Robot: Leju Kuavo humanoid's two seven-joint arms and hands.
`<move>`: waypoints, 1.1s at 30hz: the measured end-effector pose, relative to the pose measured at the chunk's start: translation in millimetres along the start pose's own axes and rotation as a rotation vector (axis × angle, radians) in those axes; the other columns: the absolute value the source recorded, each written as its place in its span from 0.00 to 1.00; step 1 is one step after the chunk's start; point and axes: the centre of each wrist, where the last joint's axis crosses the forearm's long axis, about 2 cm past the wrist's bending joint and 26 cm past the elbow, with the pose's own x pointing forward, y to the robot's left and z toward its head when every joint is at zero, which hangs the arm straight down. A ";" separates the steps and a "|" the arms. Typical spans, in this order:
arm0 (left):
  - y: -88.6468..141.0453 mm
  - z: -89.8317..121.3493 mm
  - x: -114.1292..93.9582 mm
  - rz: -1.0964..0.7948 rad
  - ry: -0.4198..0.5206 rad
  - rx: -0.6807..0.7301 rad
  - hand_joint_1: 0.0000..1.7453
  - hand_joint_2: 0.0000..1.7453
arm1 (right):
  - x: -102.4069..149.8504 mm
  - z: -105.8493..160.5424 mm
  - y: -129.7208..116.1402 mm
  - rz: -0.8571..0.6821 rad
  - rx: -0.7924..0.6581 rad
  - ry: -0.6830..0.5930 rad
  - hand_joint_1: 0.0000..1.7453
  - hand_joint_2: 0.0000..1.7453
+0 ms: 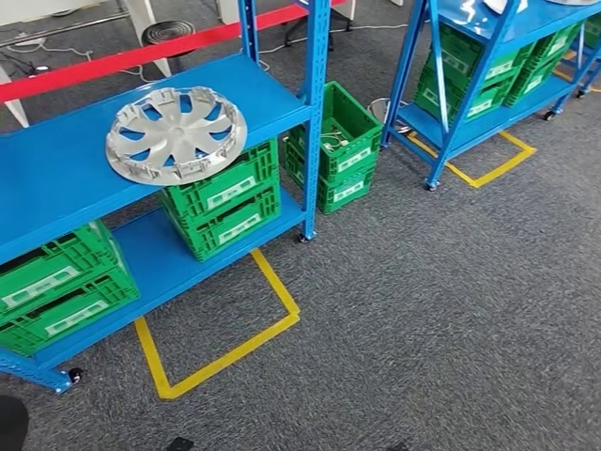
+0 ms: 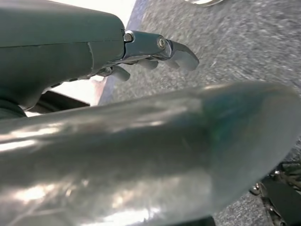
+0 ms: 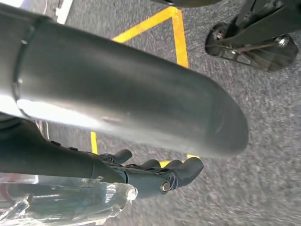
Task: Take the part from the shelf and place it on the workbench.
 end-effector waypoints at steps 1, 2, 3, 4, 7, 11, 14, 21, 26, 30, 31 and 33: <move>0.0 0.0 0.2 0.000 0.000 0.000 0.00 0.00 | 0.2 0.0 -0.1 0.002 0.001 -0.001 0.00 0.00; 0.0 0.1 0.7 -0.001 -0.001 0.001 0.00 0.00 | 0.5 -0.1 -0.2 0.004 0.001 -0.001 0.00 0.00; 0.1 0.1 1.0 -0.002 -0.002 0.003 0.00 0.00 | 0.7 -0.1 -0.1 0.006 0.002 -0.002 0.00 0.00; 0.2 0.1 0.7 -0.003 -0.002 0.004 0.00 0.00 | 1.2 -0.2 -0.2 0.008 0.003 -0.003 0.00 0.00; 0.3 -0.5 -2.7 -0.006 0.005 0.005 0.00 0.00 | 3.3 -0.1 0.8 0.011 0.006 -0.009 0.00 0.00; 1.0 -0.3 -0.3 -0.009 0.003 0.007 0.00 0.00 | 2.9 0.1 1.3 0.012 0.007 -0.010 0.00 0.00; 1.2 -0.3 -0.4 -0.014 0.006 0.008 0.00 0.00 | 1.9 0.3 1.9 0.013 0.008 -0.008 0.00 0.00; 1.9 -0.1 2.4 -0.017 0.002 0.010 0.00 0.00 | 3.7 -0.1 0.9 0.013 0.006 -0.012 0.00 0.00; 1.5 -0.1 1.6 -0.017 0.004 0.009 0.00 0.00 | 3.5 0.0 1.2 0.013 0.007 -0.011 0.00 0.00; 1.2 -0.3 0.1 -0.017 0.007 0.007 0.00 0.00 | 1.0 0.5 2.5 0.013 0.010 -0.006 0.00 0.00; 1.1 -0.3 -0.2 -0.017 0.008 0.007 0.00 0.00 | 1.4 0.4 2.2 0.013 0.009 -0.007 0.00 0.00; 1.1 -0.2 0.4 -0.017 0.007 0.005 0.00 0.00 | 2.1 0.3 1.9 0.012 0.009 -0.008 0.00 0.00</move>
